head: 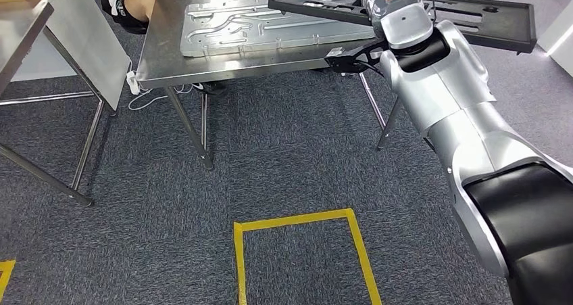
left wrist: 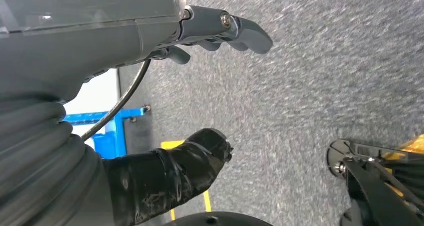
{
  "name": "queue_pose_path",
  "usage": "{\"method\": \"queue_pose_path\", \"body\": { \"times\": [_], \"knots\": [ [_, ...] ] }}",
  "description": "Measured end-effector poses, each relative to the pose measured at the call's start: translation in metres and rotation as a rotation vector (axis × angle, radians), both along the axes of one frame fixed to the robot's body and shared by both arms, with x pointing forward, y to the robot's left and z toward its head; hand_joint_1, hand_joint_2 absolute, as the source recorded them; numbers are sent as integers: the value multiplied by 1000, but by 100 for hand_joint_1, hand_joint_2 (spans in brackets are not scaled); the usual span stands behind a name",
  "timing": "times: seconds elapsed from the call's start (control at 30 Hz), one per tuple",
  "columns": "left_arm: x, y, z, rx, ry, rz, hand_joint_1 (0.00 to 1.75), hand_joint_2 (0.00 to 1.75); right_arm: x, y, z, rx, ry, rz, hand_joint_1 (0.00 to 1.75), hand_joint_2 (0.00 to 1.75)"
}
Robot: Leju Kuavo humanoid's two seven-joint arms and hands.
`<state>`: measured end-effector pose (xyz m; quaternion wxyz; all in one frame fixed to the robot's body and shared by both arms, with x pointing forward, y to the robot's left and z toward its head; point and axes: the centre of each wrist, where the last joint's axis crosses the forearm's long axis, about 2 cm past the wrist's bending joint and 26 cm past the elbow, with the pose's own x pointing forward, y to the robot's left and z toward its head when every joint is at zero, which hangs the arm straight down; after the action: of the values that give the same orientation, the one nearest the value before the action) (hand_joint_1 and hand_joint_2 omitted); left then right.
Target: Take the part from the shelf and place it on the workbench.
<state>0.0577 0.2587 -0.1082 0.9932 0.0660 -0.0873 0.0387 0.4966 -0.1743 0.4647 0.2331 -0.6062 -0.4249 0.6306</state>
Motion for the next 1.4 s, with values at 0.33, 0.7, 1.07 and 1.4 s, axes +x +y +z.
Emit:
{"method": "queue_pose_path", "body": {
  "times": [0.33, 0.7, 1.07, 1.4],
  "knots": [
    [0, 3, 0, 5, -7, 4, 0, 175, 0, 2, -3, -1, 16, 11, 175, 175],
    [0, 1, 0, -9, -9, 3, 0, 175, -1, 11, -13, 8, 47, 27, 175, 175],
    [0, 0, 0, -19, 0, 12, 0, 175, -5, 28, -16, 13, 56, 62, 175, 175],
    [-1, 0, 0, -27, -5, 8, 0, 175, -6, 34, -24, 16, 72, 72, 175, 175]
  ]
}}
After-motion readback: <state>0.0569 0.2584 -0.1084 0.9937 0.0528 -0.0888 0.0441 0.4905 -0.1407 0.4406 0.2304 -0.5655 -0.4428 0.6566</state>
